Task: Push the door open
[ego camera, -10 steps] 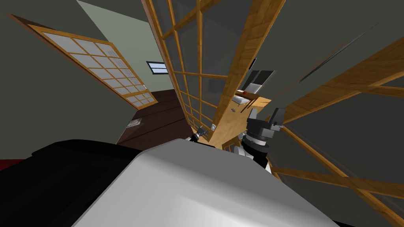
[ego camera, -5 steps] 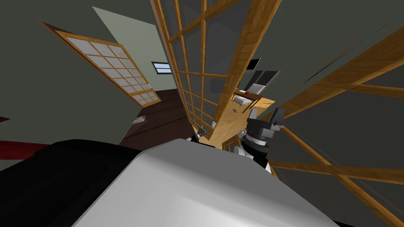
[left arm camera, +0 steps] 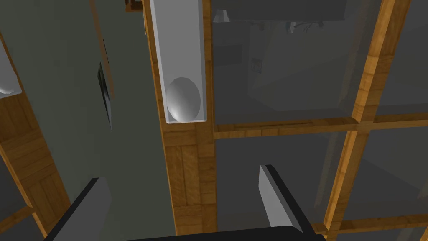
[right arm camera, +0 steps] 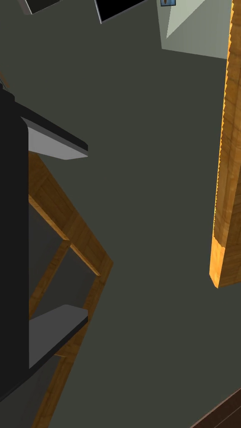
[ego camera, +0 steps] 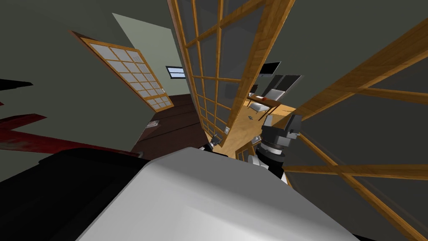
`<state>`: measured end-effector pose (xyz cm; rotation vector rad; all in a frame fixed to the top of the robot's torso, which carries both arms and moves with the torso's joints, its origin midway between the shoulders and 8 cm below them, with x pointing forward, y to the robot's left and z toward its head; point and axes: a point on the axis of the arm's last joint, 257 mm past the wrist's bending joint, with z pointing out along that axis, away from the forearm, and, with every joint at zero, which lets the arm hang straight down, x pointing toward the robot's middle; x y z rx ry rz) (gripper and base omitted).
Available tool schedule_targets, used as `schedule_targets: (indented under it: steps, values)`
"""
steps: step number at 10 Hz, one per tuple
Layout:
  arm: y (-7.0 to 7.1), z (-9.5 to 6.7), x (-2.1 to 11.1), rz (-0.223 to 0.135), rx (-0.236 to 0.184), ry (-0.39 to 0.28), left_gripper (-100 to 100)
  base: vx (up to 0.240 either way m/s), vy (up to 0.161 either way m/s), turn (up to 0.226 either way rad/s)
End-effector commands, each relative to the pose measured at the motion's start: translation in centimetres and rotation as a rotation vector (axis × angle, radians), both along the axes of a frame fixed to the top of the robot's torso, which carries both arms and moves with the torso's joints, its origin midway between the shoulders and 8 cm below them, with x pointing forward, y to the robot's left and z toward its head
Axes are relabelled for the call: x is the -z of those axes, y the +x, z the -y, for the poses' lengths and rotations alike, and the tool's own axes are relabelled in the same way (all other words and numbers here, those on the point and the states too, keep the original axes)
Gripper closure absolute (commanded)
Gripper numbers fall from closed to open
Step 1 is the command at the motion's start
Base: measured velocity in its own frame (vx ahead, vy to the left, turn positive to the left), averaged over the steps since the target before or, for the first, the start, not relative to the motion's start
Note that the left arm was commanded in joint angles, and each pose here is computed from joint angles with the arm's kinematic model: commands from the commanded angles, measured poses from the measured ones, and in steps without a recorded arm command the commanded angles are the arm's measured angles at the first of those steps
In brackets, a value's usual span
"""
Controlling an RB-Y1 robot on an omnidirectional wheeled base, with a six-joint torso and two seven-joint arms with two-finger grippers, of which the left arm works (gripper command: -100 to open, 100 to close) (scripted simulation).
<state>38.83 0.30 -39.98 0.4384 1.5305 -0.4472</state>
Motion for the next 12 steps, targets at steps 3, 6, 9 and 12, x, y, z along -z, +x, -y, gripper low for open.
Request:
schedule_targets:
  steps: [3, 6, 9, 12]
  values:
    - [0.2, -0.8, 0.9, -0.053, -0.022, -0.025, -100, 0.001, 0.005, 0.049]
    - [0.5, -2.0, 2.0, -0.122, -0.052, -0.061, -100, 0.043, 0.017, 0.059]
    - [0.7, -3.2, 3.3, -0.197, -0.088, -0.105, -100, 0.037, 0.015, 0.071]
    - [0.9, -4.5, 4.6, -0.276, -0.129, -0.153, -100, 0.038, 0.012, 0.072]
